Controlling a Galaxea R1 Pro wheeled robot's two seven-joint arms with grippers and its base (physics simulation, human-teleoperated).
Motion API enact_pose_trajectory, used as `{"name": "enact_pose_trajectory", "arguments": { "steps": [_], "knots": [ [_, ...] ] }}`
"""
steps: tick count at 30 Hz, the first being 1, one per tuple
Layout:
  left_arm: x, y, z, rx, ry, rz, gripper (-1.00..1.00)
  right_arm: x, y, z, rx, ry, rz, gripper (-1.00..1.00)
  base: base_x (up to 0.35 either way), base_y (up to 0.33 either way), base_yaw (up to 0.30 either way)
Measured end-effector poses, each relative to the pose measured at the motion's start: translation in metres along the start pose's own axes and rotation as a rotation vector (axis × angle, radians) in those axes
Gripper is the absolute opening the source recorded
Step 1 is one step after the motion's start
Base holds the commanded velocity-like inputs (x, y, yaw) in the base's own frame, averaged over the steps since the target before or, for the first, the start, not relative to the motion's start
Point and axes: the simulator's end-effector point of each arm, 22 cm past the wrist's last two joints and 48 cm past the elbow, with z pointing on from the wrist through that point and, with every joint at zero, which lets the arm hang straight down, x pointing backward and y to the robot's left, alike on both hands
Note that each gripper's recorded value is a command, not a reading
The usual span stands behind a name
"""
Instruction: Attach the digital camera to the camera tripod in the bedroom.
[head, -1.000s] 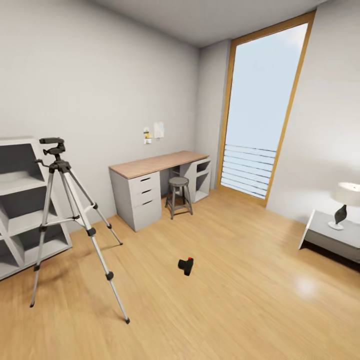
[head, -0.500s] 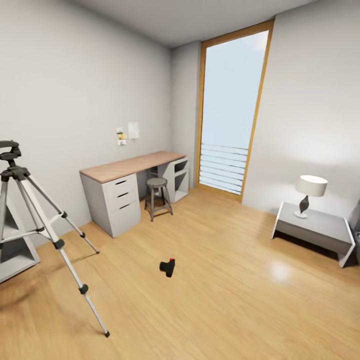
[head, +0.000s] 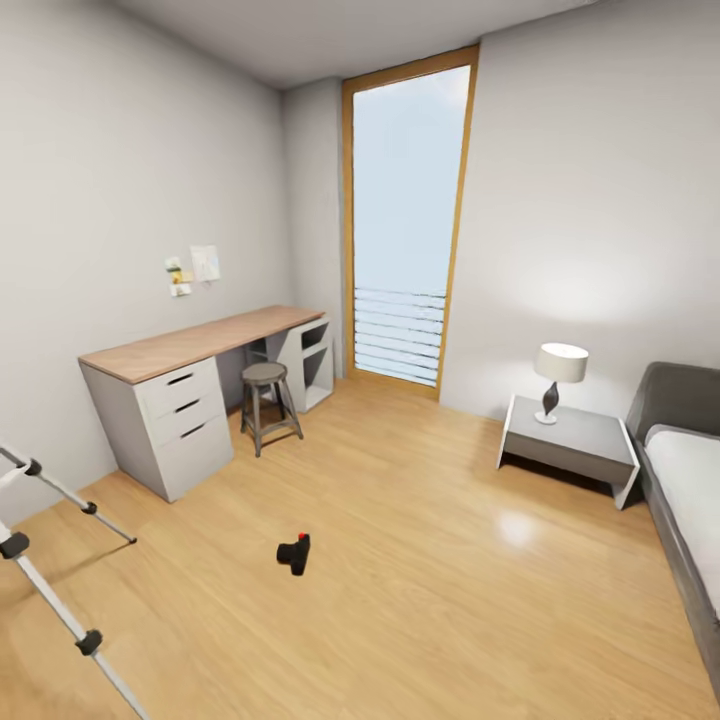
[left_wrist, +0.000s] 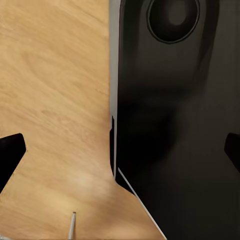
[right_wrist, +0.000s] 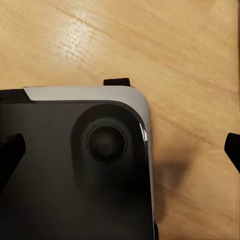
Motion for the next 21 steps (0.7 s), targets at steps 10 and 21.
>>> {"name": "enact_pose_trajectory", "arguments": {
  "steps": [10, 21],
  "knots": [
    [0.0007, 0.0000, 0.0000, 0.000, 0.003, 0.000, 1.00, 0.0001, 0.0000, 0.0000, 0.000, 0.000, 0.000, 1.00, 0.222, -0.028, -0.300],
    [0.0008, 0.0000, 0.0000, 0.000, 0.003, 0.000, 1.00, 0.0000, 0.0000, 0.0000, 0.000, 0.000, 0.000, 1.00, 0.234, -0.096, -0.300]
  ]
}}
